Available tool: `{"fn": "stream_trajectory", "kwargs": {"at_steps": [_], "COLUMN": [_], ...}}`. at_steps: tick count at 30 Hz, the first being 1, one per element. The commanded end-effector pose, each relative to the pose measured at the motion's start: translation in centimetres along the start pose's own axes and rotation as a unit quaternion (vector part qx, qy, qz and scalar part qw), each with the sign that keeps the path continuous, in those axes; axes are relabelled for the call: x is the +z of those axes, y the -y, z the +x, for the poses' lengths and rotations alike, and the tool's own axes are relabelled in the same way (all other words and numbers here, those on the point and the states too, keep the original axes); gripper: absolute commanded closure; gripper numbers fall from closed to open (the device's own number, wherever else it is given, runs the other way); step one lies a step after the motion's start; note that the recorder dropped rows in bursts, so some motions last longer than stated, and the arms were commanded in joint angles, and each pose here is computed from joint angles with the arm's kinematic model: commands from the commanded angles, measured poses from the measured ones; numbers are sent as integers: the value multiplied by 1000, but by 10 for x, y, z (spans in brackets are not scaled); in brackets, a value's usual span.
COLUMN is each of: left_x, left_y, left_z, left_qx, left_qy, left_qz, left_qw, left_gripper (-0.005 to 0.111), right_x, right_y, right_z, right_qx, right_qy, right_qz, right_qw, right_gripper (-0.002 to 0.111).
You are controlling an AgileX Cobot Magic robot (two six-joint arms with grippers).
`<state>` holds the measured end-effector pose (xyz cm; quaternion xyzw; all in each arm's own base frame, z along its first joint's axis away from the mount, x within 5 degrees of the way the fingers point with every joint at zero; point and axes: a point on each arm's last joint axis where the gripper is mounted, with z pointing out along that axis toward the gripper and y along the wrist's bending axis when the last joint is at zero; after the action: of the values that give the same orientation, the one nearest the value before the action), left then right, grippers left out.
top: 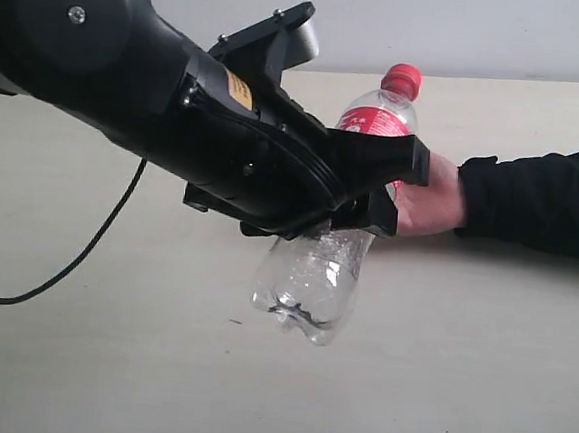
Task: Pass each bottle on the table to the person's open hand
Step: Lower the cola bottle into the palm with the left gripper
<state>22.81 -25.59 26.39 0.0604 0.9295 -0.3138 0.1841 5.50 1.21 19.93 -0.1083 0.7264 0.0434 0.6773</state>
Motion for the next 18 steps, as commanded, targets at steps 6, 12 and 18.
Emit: {"fn": "stream_trajectory", "kwargs": {"at_steps": [6,12,18], "left_x": [24,55,68], "left_y": [10,16,35], "left_z": [-4,-11,-39], "left_qx": [14,-19,-82], "left_qy": [38,56,180], "left_qz": [12,18,94], "left_qw": [999,998,976], "left_gripper": [107,107,107], "right_x": [0,0,0], "right_y": [0,0,0], "right_z": [1,3,3], "right_qx": [5,5,5], "right_qy": [2,-8,-8], "right_qz": [3,2,2], "right_qw": [1000,1000,1000], "right_gripper": [108,108,108]}}
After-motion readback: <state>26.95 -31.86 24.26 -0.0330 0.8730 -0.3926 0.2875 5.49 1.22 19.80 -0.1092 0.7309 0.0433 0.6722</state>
